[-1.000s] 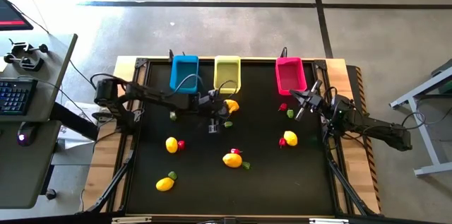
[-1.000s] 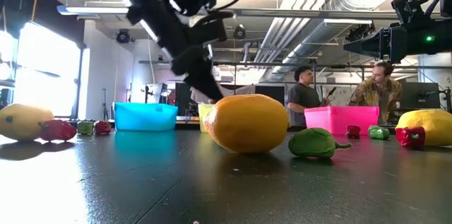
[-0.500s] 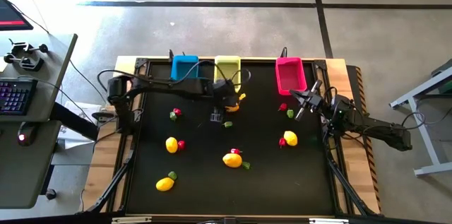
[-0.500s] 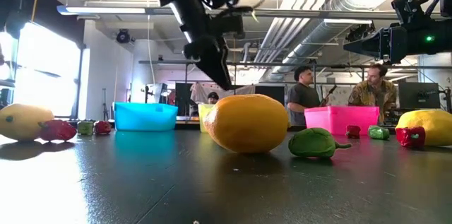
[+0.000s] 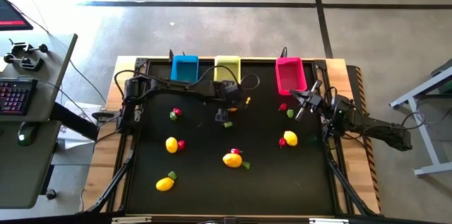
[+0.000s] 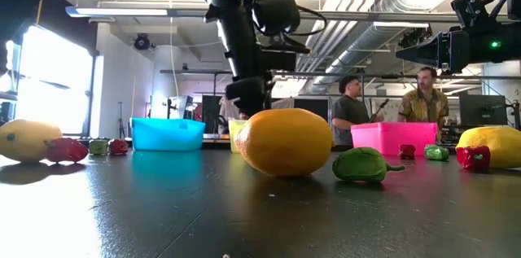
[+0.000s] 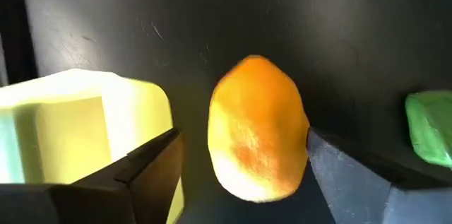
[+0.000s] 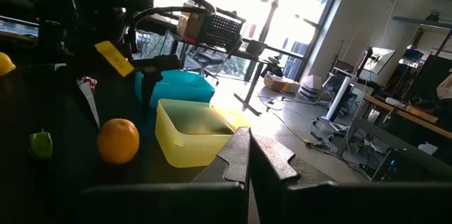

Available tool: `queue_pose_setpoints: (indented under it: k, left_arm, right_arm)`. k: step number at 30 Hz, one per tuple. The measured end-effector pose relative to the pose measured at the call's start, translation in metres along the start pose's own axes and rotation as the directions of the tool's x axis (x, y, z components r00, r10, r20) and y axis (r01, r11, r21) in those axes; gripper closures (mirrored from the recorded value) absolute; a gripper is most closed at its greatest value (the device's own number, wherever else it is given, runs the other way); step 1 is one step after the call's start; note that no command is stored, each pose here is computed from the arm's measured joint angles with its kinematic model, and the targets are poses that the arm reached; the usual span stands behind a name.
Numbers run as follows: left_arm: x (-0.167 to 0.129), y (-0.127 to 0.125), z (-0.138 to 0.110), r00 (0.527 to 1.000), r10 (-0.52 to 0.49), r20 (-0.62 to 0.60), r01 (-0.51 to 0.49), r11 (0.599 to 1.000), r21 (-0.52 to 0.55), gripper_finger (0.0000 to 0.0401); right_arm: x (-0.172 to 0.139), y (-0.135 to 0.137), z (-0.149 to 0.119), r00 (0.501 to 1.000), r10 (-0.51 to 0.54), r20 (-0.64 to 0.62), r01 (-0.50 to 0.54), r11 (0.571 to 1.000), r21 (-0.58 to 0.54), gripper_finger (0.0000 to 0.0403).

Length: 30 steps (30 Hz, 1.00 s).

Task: Sort produce into baskets
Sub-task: Put the yellow lemon into the yellow bin

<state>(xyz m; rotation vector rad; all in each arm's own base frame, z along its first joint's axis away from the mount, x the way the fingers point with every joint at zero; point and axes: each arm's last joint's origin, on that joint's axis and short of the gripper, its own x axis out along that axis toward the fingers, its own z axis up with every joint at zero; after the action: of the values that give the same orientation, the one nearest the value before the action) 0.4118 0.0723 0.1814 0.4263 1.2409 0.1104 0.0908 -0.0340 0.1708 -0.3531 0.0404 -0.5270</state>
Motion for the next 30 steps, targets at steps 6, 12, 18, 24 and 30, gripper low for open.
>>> queue_pose_setpoints:
  k: [6, 12, 18, 24, 30]
  left_arm:
    - [0.001, 0.003, -0.004, 0.999, -0.031, -0.011, 0.031, 0.999, -0.018, 0.011]
    - [0.01, 0.001, -0.004, 0.996, -0.094, -0.003, 0.094, 0.995, -0.037, 0.011]
    - [0.023, -0.002, -0.006, 0.995, -0.102, -0.024, 0.1, 0.993, -0.055, 0.0111]
    - [0.014, 0.001, -0.005, 0.996, -0.094, -0.005, 0.093, 0.992, -0.081, 0.0148]
    - [-0.003, 0.006, -0.006, 0.997, -0.08, -0.001, 0.079, 0.995, -0.068, 0.0212]
  right_arm:
    - [0.0, 0.0, 0.0, 1.0, 0.0, 0.0, 0.0, 1.0, 0.0, 0.0403]
    - [0.0, 0.0, 0.0, 1.0, 0.0, 0.0, 0.0, 1.0, 0.0, 0.0403]
    - [0.0, 0.0, 0.0, 1.0, 0.0, 0.0, 0.0, 1.0, 0.0, 0.0403]
    - [0.0, 0.0, 0.0, 1.0, 0.0, 0.0, 0.0, 1.0, 0.0, 0.0403]
    - [0.0, 0.0, 0.0, 1.0, 0.0, 0.0, 0.0, 1.0, 0.0, 0.0403]
